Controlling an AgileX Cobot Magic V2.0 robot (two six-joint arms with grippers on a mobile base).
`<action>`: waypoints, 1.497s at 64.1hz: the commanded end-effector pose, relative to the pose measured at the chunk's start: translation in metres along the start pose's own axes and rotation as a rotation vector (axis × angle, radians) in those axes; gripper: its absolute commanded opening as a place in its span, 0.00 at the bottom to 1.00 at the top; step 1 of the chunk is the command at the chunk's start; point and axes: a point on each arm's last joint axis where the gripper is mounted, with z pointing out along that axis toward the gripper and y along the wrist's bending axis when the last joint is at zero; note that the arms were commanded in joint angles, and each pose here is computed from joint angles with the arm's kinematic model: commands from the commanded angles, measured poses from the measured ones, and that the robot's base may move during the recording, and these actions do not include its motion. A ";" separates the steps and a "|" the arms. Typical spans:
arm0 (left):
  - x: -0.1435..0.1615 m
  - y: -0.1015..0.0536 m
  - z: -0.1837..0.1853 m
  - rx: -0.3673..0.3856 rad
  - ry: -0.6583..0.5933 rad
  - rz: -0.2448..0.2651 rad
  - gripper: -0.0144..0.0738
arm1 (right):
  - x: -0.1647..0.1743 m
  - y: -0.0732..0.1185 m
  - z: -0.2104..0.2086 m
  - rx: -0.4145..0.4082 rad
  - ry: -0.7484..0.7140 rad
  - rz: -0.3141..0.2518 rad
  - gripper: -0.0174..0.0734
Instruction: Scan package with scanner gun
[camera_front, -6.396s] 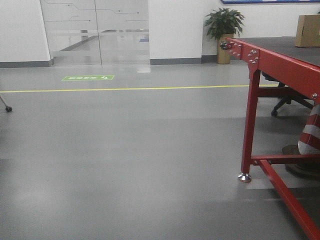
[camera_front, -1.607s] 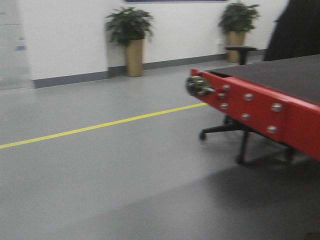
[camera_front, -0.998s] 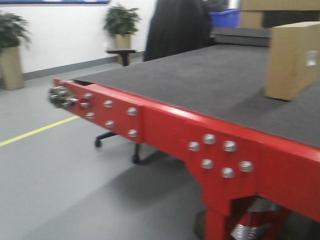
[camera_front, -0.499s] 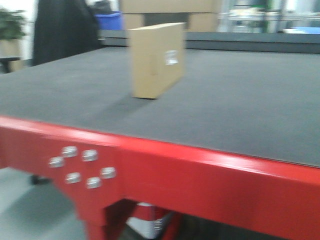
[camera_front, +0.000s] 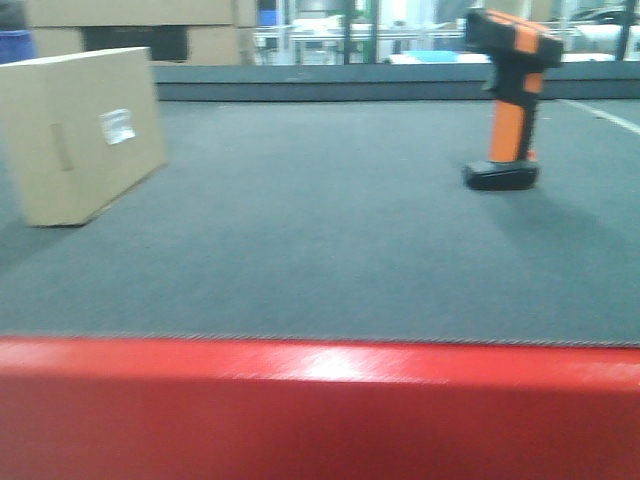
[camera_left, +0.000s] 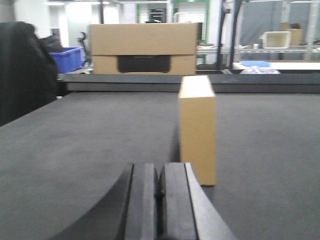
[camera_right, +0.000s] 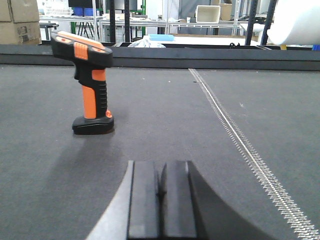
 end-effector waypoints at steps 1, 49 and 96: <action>-0.002 0.000 0.000 0.004 -0.023 -0.011 0.04 | -0.002 0.001 0.000 -0.017 -0.025 -0.007 0.02; -0.002 0.000 0.000 0.004 -0.023 -0.011 0.04 | -0.002 0.004 -0.001 -0.069 -0.023 -0.007 0.02; -0.002 0.000 0.000 0.004 -0.023 -0.011 0.04 | -0.002 0.004 -0.001 -0.069 -0.023 -0.007 0.02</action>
